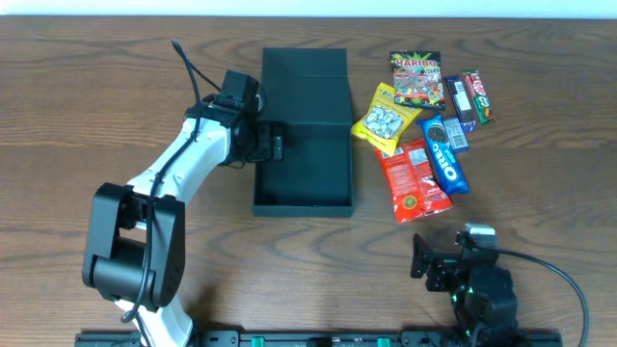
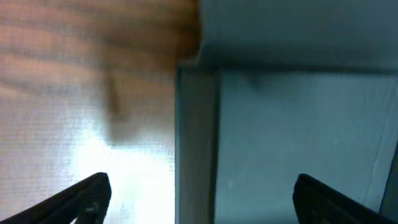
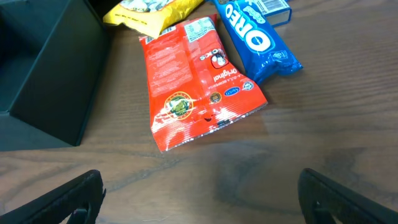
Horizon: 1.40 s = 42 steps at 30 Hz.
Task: Pack container
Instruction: 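Push the green box forward with the left gripper, then reach the right gripper to the Haribo Mix bag and grasp it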
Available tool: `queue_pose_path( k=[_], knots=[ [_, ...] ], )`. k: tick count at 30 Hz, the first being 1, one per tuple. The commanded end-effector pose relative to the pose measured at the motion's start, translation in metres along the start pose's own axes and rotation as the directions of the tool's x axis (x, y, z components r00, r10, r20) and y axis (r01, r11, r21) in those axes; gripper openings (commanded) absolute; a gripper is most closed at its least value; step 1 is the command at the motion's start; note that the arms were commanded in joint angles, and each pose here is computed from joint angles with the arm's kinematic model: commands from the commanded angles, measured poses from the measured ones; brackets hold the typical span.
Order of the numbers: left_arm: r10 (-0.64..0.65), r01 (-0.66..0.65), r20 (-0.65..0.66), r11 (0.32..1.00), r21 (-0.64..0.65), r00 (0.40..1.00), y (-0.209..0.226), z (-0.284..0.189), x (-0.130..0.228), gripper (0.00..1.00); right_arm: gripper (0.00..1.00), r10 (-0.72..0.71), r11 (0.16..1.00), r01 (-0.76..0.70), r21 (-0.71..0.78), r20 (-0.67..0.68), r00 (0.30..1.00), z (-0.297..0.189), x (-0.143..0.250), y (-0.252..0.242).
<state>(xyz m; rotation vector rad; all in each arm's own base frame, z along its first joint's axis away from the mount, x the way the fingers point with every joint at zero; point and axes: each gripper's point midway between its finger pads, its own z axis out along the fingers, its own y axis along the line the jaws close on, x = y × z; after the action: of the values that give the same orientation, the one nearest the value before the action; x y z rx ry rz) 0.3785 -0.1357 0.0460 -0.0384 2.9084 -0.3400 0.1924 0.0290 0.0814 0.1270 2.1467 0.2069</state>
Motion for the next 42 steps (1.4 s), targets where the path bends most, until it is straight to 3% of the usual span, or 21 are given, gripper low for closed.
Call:
queue_pose_path(
  k=[1, 9, 14, 18, 20, 22, 24, 28, 32, 34, 37, 39, 42],
  knots=[
    [0.029, -0.031, 0.064, 0.999, 0.03, 0.998, -0.012, -0.025, -0.022, 0.95, 0.99, -0.013, 1.0, 0.013, 0.002, -0.003, 1.0, 0.001, 0.002, -0.001],
    [0.109, -0.126, 0.301, 0.991, 0.037, 0.947, -0.034, -0.135, -0.053, 0.95, 0.99, -0.013, 1.0, 0.013, 0.002, -0.003, 1.0, 0.001, 0.002, -0.001],
    [0.144, -0.162, 0.389, 0.987, 0.011, 0.91, -0.033, -0.191, -0.039, 0.95, 0.99, -0.011, 1.0, 0.011, -0.001, 0.006, 1.0, 0.001, 0.0, 0.0],
    [0.156, -0.168, 0.362, 0.986, 0.001, 0.919, -0.029, -0.2, -0.023, 0.95, 0.99, 0.063, 0.996, -0.059, -0.068, 0.057, 0.996, 0.001, -0.014, 0.012],
    [0.155, -0.164, 0.334, 0.986, 0.001, 0.93, -0.027, -0.197, -0.016, 0.95, 0.99, 0.306, 0.926, -0.279, -0.255, 0.073, 0.949, -0.006, -0.038, 0.042],
    [0.155, -0.162, 0.312, 0.987, -0.002, 0.937, -0.025, -0.195, -0.011, 0.95, 0.99, 0.518, 0.768, -0.496, -0.405, -0.061, 0.853, -0.016, -0.046, 0.07],
    [0.154, -0.159, 0.29, 0.987, -0.006, 0.945, -0.023, -0.193, -0.006, 0.95, 0.99, 0.59, 0.639, -0.628, -0.444, -0.241, 0.771, -0.025, -0.036, 0.09],
    [0.152, -0.155, 0.262, 0.988, -0.011, 0.953, -0.021, -0.191, 0.001, 0.95, 0.99, 0.69, 0.526, -0.744, -0.412, -0.305, 0.656, -0.026, -0.04, 0.091],
    [0.168, -0.17, 0.27, 0.985, -0.014, 0.948, -0.022, -0.192, -0.001, 0.95, 0.99, 0.727, 0.538, -0.716, -0.445, -0.183, 0.661, -0.024, -0.062, 0.08],
    [0.19, -0.192, 0.286, 0.981, -0.019, 0.939, -0.023, -0.193, -0.005, 0.95, 0.99, 0.695, 0.58, -0.607, -0.544, -0.058, 0.716, -0.033, -0.093, 0.083],
    [0.216, -0.221, 0.329, 0.975, -0.022, 0.919, -0.027, -0.196, -0.015, 0.95, 0.99, 0.682, 0.619, -0.535, -0.575, 0.057, 0.729, -0.031, -0.123, 0.08],
    [0.233, -0.241, 0.375, 0.97, -0.026, 0.897, -0.03, -0.2, -0.027, 0.95, 0.99, 0.641, 0.682, -0.51, -0.524, 0.094, 0.761, -0.016, -0.135, 0.075],
    [0.244, -0.257, 0.44, 0.966, -0.03, 0.864, -0.035, -0.204, -0.045, 0.95, 0.99, 0.481, 0.815, -0.399, -0.419, 0.109, 0.87, 0.012, -0.162, 0.075]
  ],
)
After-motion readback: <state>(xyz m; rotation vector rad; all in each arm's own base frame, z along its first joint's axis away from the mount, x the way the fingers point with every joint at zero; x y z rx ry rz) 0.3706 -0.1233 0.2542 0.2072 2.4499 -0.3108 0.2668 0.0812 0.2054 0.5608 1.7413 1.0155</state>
